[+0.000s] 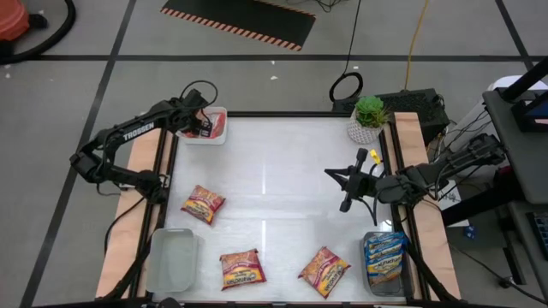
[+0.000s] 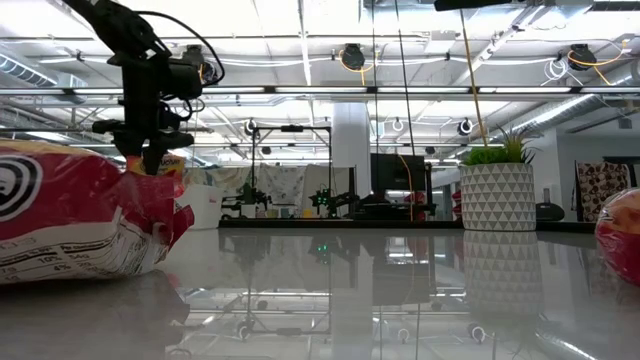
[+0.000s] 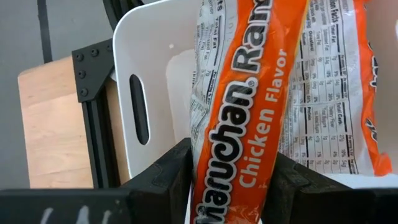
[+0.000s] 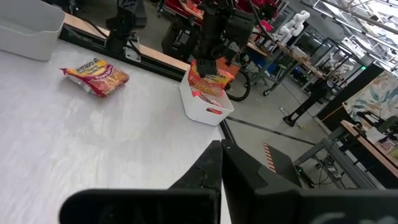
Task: Sort Maruchan noodles
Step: Put the orange noodle pack into the white bin, then put the bottom right red noodle pack into the gray bin
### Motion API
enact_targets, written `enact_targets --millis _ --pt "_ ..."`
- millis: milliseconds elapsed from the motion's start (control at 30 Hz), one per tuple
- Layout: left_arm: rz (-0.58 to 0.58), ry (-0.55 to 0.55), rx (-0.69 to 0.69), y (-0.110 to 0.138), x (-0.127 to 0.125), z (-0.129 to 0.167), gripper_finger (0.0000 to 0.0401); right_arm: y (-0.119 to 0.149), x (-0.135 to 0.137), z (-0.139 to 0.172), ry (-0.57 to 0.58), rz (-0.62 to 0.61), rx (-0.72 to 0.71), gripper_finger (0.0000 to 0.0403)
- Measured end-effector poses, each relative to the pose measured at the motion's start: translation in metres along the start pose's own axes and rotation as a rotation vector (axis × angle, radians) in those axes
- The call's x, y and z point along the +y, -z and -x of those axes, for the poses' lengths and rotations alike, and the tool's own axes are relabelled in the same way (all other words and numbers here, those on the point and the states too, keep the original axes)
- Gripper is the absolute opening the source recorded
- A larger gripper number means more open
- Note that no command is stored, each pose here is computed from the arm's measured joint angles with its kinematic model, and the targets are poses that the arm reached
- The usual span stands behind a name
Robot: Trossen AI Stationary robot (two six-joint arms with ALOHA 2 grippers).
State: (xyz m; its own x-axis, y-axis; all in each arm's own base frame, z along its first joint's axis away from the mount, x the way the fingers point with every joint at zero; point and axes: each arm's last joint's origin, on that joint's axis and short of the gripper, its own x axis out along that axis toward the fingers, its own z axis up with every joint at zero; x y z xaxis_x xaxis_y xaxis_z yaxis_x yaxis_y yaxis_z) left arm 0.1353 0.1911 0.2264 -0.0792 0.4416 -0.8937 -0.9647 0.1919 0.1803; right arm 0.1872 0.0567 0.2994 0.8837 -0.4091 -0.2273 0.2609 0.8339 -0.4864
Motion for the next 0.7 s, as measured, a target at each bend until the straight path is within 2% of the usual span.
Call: enact_targets --millis 100,267,367,500,700 --pt "-0.005 -0.001 0.002 0.0 0.0 0.0 0.0182 0.0 0.0 0.0 0.0 -0.001 -0.001 0.0" --pt "0.0 -0.007 0.006 0.001 0.0 0.0 0.0264 0.0 0.0 0.0 0.0 -0.001 -0.001 0.0" --pt "-0.011 0.005 0.017 0.002 -0.001 0.001 0.0296 0.0 0.0 0.0 0.0 -0.001 -0.001 0.0" --pt "-0.078 0.039 0.051 0.007 -0.005 0.011 0.0309 0.0 0.0 0.0 0.0 -0.002 -0.001 0.0" --pt "-0.131 0.082 -0.039 0.016 -0.006 0.041 0.031 0.0 0.0 0.0 0.0 -0.004 -0.002 0.0"
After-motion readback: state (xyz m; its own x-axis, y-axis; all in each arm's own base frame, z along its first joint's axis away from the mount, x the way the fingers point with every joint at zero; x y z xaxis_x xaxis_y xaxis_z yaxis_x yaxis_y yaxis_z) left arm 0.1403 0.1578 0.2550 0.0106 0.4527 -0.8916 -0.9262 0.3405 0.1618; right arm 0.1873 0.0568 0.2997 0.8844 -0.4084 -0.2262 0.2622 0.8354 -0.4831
